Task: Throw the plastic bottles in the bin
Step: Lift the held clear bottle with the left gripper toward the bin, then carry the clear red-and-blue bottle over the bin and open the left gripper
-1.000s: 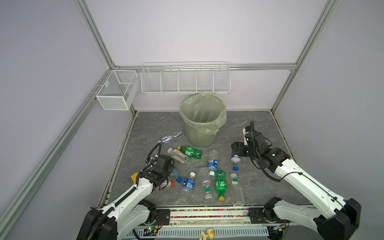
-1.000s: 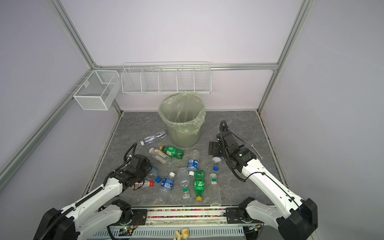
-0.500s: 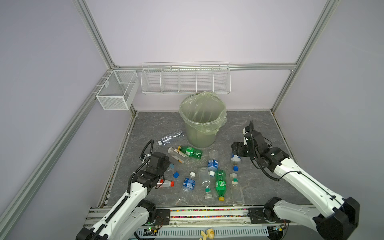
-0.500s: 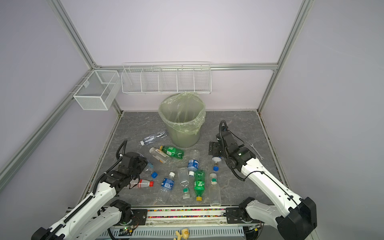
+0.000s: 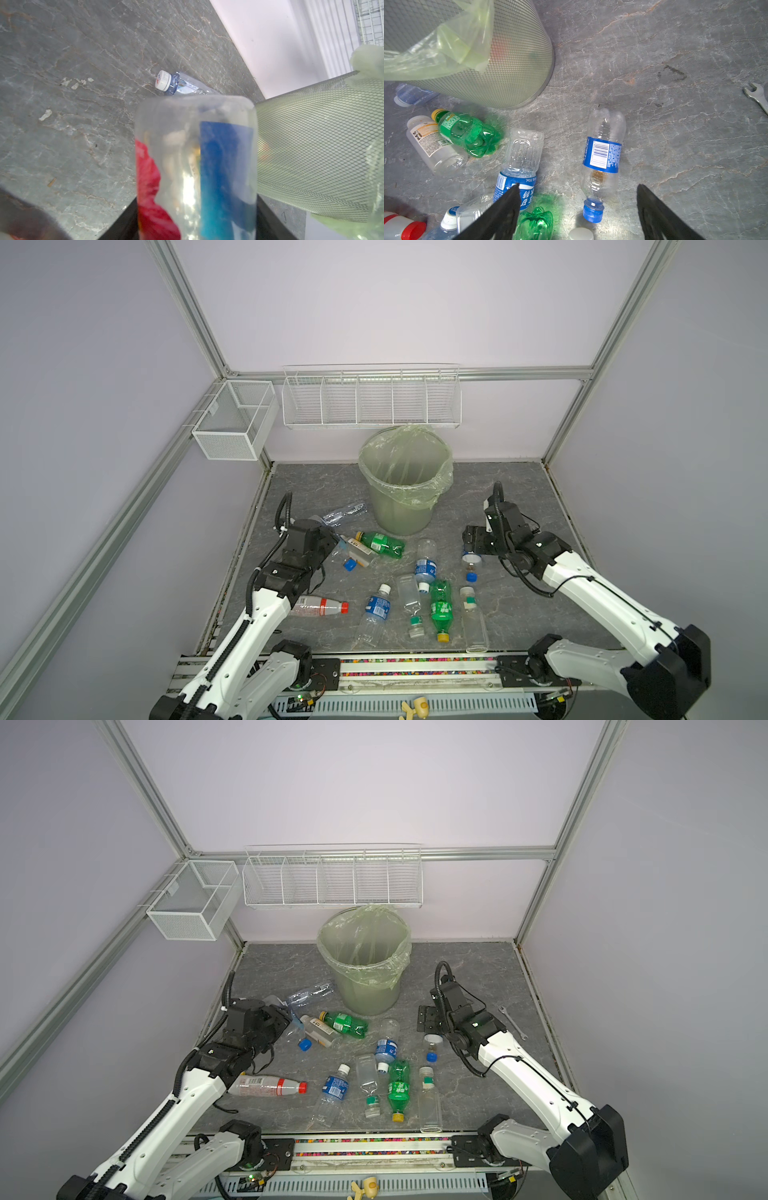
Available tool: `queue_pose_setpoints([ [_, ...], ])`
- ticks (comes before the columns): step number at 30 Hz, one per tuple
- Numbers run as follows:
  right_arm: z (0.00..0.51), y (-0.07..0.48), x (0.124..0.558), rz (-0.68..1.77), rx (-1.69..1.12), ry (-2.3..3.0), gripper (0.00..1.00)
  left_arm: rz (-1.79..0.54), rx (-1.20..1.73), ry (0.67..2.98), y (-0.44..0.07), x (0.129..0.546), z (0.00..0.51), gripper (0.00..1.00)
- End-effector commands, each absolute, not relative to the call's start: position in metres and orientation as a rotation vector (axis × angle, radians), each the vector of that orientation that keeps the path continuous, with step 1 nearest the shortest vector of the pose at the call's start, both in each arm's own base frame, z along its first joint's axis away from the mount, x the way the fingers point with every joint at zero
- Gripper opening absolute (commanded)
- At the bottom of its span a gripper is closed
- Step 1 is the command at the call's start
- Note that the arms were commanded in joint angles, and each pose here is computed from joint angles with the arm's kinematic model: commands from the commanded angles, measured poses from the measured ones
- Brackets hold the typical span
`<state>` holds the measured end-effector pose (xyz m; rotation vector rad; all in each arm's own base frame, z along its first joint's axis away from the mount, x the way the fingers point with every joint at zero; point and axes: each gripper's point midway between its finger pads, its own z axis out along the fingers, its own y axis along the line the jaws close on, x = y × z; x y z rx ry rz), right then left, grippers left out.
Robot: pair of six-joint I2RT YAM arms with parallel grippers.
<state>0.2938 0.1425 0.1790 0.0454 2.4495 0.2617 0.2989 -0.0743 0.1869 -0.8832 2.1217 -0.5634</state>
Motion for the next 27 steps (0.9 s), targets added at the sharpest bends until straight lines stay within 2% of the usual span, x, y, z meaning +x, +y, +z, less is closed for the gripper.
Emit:
queue_pose_setpoints([
  [1,0.167,0.139,0.291,0.255,0.071,2.488,0.89,-0.577,-0.783,2.125,-0.082,0.313,0.208,0.64],
  [15,0.162,0.138,0.29,0.261,0.078,2.497,0.88,-0.641,-0.543,2.087,-0.109,0.348,0.298,0.63],
  [27,0.159,0.129,0.286,0.246,0.102,2.496,0.89,-0.711,-0.419,1.925,-0.125,0.379,0.387,0.63],
])
